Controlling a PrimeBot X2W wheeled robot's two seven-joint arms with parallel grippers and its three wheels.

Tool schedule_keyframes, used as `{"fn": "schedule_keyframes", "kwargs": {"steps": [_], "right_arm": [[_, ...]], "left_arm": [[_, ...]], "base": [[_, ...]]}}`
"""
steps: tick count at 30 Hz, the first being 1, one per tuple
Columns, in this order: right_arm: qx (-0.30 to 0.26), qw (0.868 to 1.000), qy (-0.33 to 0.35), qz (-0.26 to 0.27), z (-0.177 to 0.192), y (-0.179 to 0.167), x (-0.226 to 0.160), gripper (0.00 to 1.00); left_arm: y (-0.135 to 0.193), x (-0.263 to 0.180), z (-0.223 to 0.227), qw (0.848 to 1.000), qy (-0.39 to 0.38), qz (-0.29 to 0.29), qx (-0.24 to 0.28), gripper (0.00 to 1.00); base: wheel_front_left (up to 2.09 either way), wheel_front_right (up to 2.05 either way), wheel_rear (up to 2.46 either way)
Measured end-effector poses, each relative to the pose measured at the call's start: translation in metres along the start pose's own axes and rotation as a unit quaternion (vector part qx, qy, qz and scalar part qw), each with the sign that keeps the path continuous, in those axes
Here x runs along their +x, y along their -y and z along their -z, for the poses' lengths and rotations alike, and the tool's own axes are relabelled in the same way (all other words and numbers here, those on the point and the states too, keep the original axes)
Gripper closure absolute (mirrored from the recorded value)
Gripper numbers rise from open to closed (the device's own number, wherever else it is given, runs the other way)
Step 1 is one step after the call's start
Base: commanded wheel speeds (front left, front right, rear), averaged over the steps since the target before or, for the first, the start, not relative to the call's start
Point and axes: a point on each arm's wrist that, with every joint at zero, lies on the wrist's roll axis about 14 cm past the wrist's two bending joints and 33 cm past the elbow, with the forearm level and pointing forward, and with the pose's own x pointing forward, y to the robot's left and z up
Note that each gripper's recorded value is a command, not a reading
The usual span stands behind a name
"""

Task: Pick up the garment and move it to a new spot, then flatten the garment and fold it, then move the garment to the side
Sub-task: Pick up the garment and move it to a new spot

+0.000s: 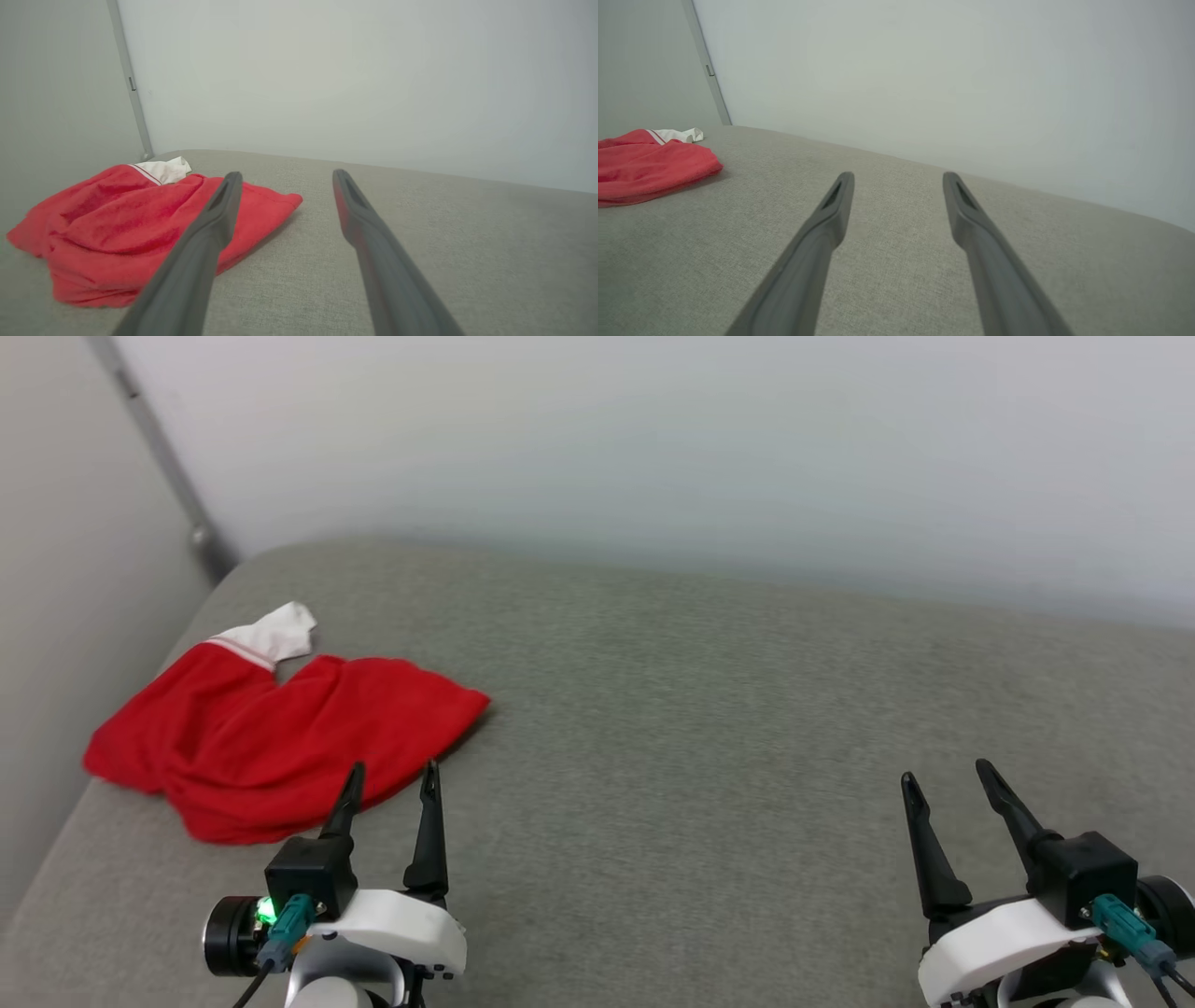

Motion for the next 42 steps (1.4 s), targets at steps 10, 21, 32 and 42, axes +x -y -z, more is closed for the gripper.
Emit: {"fn": "schedule_keyframes", "kwargs": {"steps": [10, 21, 32, 42], "right_arm": [[0.016, 0.995, 0.013, -0.100, -0.005, -0.066, 0.033, 0.00], [0.025, 0.984, 0.014, -0.178, -0.004, -0.120, 0.052, 0.00], [0.029, 0.983, 0.007, -0.184, 0.002, -0.125, 0.058, 0.00], [0.017, 0.987, -0.003, -0.158, 0.019, -0.104, 0.089, 0.00]], "left_arm": [[-0.073, -0.038, -0.004, 0.993, 0.000, -0.115, 0.008, 0.00], [-0.116, -0.072, -0.012, 0.982, 0.004, -0.187, 0.023, 0.00], [-0.119, -0.056, -0.023, 0.983, 0.018, -0.182, 0.020, 0.00], [-0.128, 0.055, -0.056, 0.992, 0.006, -0.125, 0.024, 0.00]], "base": [[0.00, 0.00, 0.00], [0.00, 0.00, 0.00], [0.00, 0.00, 0.00], [0.00, 0.00, 0.00]]}}
